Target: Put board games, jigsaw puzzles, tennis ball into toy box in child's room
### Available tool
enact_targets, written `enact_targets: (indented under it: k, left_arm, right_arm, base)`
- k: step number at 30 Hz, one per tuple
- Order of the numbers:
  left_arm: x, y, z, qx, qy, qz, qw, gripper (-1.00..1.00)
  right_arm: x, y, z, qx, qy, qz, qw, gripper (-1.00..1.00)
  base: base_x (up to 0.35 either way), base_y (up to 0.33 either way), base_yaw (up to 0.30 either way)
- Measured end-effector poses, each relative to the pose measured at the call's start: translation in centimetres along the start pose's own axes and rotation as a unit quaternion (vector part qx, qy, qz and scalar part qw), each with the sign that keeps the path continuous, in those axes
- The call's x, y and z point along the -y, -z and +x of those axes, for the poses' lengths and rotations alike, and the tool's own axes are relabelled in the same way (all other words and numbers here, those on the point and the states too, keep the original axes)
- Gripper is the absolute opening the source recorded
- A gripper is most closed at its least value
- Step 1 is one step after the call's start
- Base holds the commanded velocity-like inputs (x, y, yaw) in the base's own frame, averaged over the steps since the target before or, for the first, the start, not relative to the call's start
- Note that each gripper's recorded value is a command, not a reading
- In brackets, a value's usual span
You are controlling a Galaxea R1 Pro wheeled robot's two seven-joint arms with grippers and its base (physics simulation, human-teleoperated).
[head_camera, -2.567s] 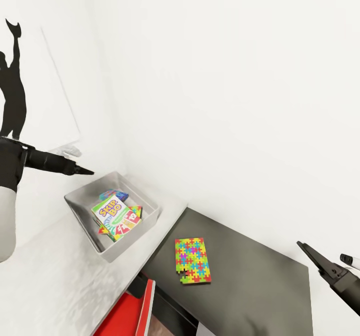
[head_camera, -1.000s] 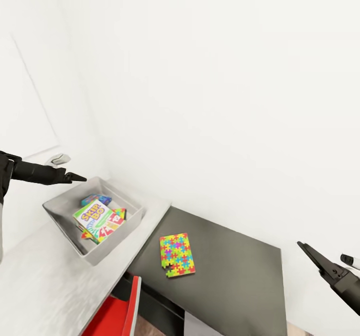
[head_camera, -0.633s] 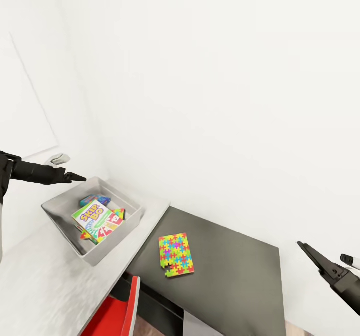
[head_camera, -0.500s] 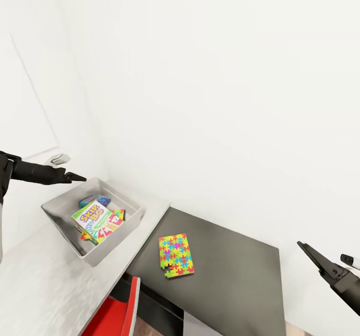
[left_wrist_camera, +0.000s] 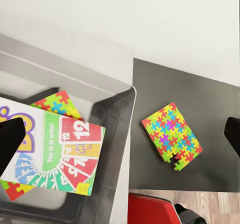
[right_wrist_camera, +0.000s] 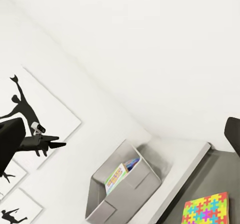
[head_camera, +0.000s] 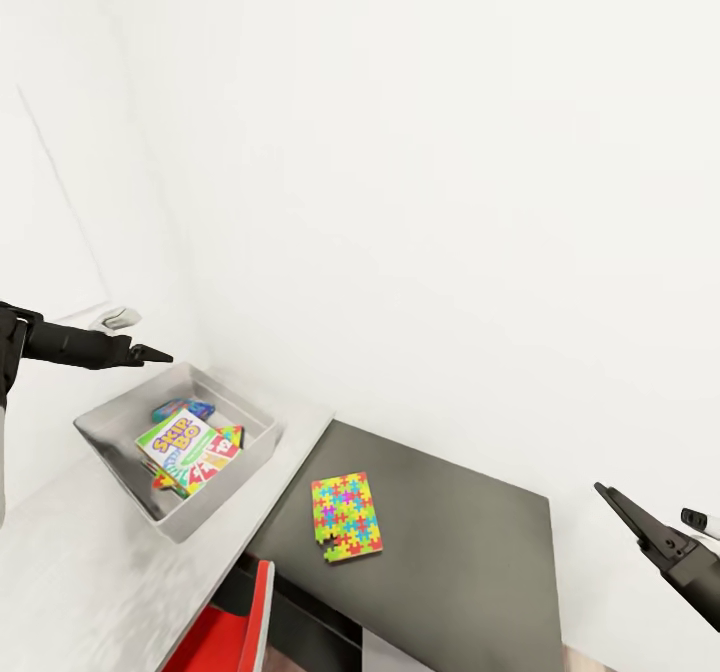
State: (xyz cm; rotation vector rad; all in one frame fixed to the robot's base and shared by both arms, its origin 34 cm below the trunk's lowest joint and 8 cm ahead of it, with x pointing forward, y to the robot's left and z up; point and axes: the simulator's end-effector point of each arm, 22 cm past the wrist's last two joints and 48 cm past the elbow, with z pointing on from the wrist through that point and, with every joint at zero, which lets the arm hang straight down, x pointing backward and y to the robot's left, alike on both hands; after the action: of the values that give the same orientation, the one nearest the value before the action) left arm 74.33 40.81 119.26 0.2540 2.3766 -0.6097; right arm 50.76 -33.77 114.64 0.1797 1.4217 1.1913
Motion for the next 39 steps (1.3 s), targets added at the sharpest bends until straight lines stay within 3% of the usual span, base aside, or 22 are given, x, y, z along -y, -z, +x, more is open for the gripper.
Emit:
enact_targets:
  k: [16, 30, 39]
  left_arm:
    - [0.7, 1.4, -0.7, 0.012, -0.007, 0.0, 0.9999, 1.0]
    - [1.3, 2.0, -1.0, 0.017, -0.011, 0.0, 0.9998, 1.0]
    - [1.3, 2.0, -1.0, 0.016, -0.012, 0.0, 0.9998, 1.0]
  right_arm:
    - [-1.6, 0.1, -0.6, 0.006, 0.008, -0.025, 0.9996, 1.0]
    - [-2.0, 0.5, -1.4, 0.015, 0.015, -0.026, 0.9994, 1.0]
    - [-2.0, 0.6, -1.4, 0.015, 0.015, -0.025, 0.9995, 1.0]
  base:
    - [0.0, 0.0, -0.082]
    - [0.0, 0.0, -0.073]
    - [0.0, 0.0, -0.227]
